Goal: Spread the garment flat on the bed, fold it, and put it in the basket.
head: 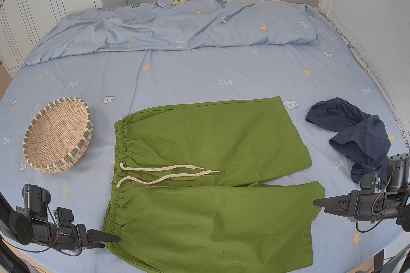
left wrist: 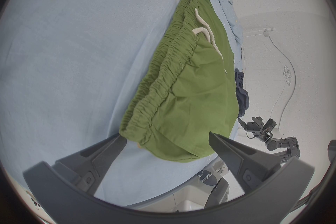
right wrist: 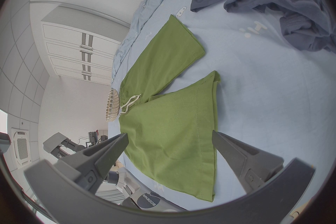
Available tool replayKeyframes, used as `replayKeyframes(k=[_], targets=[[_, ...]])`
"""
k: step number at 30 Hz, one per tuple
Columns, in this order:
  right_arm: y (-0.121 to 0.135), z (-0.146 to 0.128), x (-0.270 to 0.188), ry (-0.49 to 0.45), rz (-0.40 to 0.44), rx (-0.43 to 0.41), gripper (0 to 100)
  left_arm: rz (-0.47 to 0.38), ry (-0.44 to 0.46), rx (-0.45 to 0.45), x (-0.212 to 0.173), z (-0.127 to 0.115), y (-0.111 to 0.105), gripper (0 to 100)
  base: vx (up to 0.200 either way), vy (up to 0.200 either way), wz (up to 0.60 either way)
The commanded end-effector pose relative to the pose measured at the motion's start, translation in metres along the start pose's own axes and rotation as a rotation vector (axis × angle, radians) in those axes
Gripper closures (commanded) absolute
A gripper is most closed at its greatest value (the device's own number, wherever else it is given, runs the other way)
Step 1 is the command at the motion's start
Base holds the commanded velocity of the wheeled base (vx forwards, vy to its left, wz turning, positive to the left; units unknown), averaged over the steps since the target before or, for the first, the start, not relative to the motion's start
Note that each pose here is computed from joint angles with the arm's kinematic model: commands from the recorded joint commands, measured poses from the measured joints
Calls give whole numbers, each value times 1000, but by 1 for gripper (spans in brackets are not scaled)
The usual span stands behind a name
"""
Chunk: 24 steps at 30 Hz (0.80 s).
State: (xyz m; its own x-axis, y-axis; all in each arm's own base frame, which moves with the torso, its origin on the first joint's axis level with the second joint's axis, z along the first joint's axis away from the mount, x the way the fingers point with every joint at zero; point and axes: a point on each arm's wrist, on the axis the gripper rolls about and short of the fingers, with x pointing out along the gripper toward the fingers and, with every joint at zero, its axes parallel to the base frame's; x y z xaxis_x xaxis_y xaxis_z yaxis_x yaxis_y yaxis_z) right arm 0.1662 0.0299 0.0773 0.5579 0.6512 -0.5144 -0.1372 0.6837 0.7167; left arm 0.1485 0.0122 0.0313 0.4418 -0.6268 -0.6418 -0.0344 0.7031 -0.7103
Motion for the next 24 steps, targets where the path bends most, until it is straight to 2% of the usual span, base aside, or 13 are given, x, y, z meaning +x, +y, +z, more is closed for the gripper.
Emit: replayKeyframes(k=[1, 7, 8, 13, 19, 24], targets=[[-1, 0, 1, 5, -2, 4, 0, 0, 2, -9, 4, 7, 3, 0, 0, 0, 0], [-1, -2, 0, 9, -6, 7, 0, -2, 1, -6, 6, 13, 4, 0, 0, 0, 0], [-2, -5, -1, 12, -8, 10, 0, -2, 0, -5, 6, 13, 4, 100, 0, 0, 0], [-9, -24, -6, 59, -32, 21, 0, -6, -4, 2, 7, 18, 4, 100, 0, 0, 0], [-14, -37, -9, 113, -53, -48, 0, -5, -1, -4, 8, 18, 5, 100, 0, 0, 0], [-13, -47, -4, 218, -59, -68, 0, -3, 3, -4, 8, 15, 6, 100, 0, 0, 0]])
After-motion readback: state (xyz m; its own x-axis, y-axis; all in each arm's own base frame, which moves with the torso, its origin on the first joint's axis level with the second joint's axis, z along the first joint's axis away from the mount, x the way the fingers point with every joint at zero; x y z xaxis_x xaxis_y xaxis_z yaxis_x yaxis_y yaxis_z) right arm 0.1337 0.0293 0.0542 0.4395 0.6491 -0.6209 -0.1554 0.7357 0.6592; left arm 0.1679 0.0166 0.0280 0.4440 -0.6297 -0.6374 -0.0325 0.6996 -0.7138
